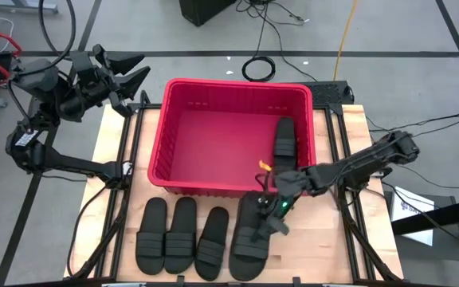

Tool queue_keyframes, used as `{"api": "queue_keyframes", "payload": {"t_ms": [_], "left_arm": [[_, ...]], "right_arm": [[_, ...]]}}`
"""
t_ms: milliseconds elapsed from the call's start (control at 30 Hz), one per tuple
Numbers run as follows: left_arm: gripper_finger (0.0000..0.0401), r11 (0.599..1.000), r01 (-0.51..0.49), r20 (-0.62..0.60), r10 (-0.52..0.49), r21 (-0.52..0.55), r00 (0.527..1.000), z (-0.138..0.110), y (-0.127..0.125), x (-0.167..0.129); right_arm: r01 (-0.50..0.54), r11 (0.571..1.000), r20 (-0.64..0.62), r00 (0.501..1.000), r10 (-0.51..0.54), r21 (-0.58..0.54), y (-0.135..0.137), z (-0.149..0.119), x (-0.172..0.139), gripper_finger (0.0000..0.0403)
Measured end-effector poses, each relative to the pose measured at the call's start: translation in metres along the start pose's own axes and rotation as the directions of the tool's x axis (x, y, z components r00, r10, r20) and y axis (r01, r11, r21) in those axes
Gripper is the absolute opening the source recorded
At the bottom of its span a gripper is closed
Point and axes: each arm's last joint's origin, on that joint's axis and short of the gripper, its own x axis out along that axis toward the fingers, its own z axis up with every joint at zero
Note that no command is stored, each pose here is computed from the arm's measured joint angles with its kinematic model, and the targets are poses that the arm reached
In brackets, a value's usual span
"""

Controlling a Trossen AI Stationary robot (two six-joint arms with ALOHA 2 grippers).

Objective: Pick and place slides into bin
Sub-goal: Put the black slide into the red bin

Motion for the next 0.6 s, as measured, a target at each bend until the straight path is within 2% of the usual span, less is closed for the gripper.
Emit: {"api": "queue_keyframes", "payload": {"t_ms": [167, 333, 600], "left_arm": [[0.0200, 1.000, -0.023, 0.043, 0.024, -0.012, 0.999, 0.004, 0.001, 0.000], [0.0200, 0.999, -0.048, 0.075, 0.049, -0.009, 0.996, 0.007, 0.001, 0.002], [0.0200, 0.994, -0.103, 0.129, 0.106, -0.027, 0.986, 0.011, 0.002, 0.007]], "right_arm": [[-0.070, 0.997, 0.031, 0.997, 0.071, -0.044, 0.013, 0.015, -0.029, 0.0008], [-0.073, 0.989, 0.089, 0.992, 0.085, -0.131, 0.012, 0.033, -0.056, 0.0008], [-0.126, 0.940, 0.197, 0.961, 0.195, -0.317, 0.009, 0.071, -0.100, 0.0008]]}}
